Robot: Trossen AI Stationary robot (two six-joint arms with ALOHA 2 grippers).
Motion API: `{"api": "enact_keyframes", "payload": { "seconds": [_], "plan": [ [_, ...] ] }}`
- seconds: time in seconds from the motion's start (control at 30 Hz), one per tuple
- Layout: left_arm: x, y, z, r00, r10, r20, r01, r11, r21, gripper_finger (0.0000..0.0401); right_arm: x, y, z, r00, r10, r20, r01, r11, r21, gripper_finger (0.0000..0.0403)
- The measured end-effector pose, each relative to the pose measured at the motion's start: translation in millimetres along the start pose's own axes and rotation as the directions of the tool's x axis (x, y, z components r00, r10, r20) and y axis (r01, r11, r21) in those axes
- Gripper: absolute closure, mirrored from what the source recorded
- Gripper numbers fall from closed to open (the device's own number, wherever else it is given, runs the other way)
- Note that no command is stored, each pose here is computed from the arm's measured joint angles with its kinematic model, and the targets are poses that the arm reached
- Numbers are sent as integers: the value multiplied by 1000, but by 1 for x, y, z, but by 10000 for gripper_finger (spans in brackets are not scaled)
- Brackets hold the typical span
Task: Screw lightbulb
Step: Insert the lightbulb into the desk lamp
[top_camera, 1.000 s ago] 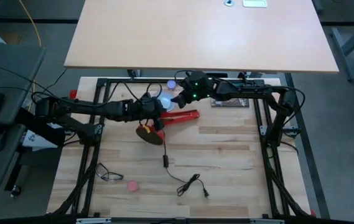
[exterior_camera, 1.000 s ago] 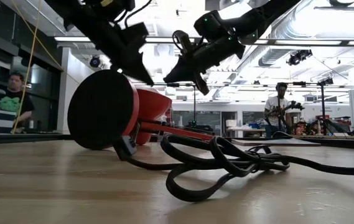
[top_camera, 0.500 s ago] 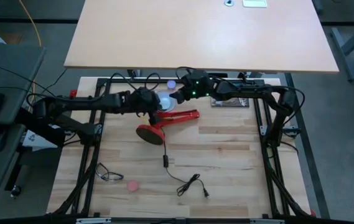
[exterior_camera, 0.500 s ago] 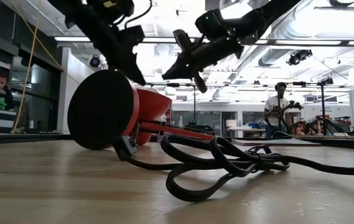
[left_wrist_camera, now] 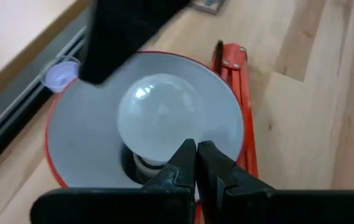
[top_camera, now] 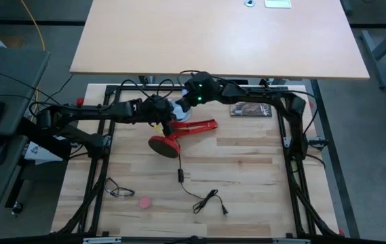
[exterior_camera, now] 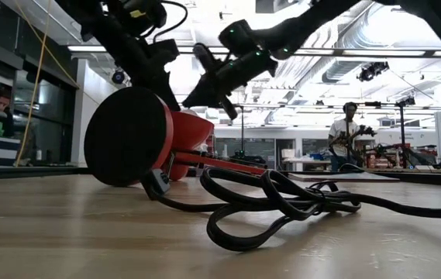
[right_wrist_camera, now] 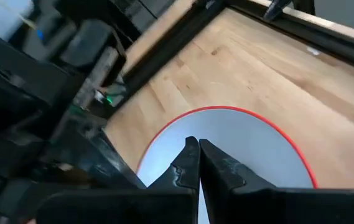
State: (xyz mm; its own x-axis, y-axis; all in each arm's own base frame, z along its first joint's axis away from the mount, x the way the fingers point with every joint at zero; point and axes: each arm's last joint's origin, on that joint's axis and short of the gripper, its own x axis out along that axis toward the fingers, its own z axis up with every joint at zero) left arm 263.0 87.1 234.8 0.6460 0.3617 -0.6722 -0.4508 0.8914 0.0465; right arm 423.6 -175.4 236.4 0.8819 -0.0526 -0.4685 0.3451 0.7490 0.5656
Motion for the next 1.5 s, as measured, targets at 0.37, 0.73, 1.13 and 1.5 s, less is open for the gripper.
{"api": "enact_keyframes", "payload": {
  "seconds": [0.37, 0.73, 1.13, 1.5],
  "plan": [
    [1, 7, 1, 1000, 27, 9, -26, 993, -117, 401, -9, -6, 17, 979, -127, -161, 90, 972, -217, 403],
    [17, 2, 0, 1000, -26, 0, 26, 993, -118, 401, -1, -9, 6, 978, -84, -191, 42, 976, -214, 403],
    [15, 0, 0, 1000, -5, 5, 6, 994, -109, 401, 0, -10, 4, 963, -230, -141, 191, 950, -248, 403],
    [5, -10, 0, 1000, -26, 8, 27, 997, -79, 401, -1, -12, 3, 964, -210, -164, 169, 957, -234, 403]
  ]
}}
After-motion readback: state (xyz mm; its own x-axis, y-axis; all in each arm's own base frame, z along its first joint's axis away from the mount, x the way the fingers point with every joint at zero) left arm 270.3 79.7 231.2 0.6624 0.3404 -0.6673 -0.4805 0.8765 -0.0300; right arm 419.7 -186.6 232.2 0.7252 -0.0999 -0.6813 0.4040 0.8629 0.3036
